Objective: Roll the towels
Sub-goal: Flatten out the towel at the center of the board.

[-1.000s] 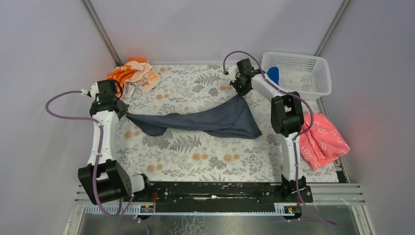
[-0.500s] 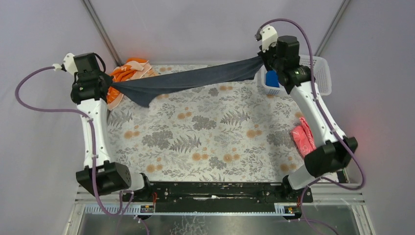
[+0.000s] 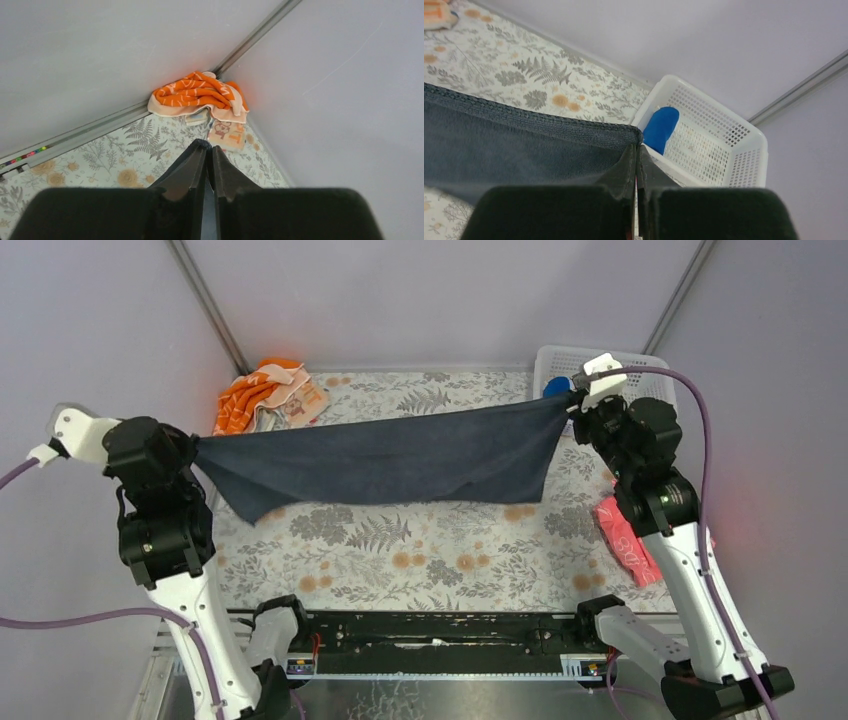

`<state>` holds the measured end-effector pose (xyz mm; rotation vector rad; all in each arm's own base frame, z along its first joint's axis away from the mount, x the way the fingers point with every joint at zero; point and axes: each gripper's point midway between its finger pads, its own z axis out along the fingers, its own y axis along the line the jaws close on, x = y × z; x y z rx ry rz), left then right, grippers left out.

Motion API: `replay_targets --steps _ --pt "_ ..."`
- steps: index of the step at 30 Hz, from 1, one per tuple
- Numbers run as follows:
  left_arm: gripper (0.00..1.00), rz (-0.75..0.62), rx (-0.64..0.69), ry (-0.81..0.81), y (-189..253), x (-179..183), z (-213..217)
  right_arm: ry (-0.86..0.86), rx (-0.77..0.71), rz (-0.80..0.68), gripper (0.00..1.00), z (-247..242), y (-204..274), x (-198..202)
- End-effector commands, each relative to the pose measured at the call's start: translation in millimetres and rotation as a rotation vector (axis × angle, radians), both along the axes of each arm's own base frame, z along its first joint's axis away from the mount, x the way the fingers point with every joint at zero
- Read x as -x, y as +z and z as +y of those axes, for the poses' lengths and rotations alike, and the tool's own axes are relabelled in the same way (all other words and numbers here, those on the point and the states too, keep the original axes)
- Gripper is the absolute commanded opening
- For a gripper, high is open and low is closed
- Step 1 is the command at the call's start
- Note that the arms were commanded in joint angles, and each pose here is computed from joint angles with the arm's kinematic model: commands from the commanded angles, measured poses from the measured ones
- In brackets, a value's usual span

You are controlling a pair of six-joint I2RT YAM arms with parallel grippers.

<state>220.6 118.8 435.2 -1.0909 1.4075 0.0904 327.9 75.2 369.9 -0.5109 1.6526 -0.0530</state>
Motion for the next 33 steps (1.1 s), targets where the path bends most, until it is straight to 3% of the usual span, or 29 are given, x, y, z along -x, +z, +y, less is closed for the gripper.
replay_targets --steps 1,9,13,16,25,33 --pt "0.08 0.135 0.026 0.044 -49 -14 15 -0.017 -0.052 -0.016 0.00 4 -3 -16" --pt "0.07 0.395 0.274 -0.170 -198 -112 0 -0.112 0.067 0.291 0.00 7 -135 -90" --pt "0.05 0.538 0.377 -0.210 -265 -153 -5 -0.190 0.164 0.348 0.00 -4 -195 -130" --pt "0.03 0.614 0.439 -0.222 -304 -178 -7 -0.204 0.202 0.307 0.00 -7 -215 -157" --pt "0.02 0.656 0.458 -0.237 -336 -228 -5 -0.220 0.301 0.259 0.00 -16 -244 -204" --pt "0.02 0.667 0.457 -0.239 -341 -236 -4 -0.188 0.312 0.213 0.00 -13 -243 -212"
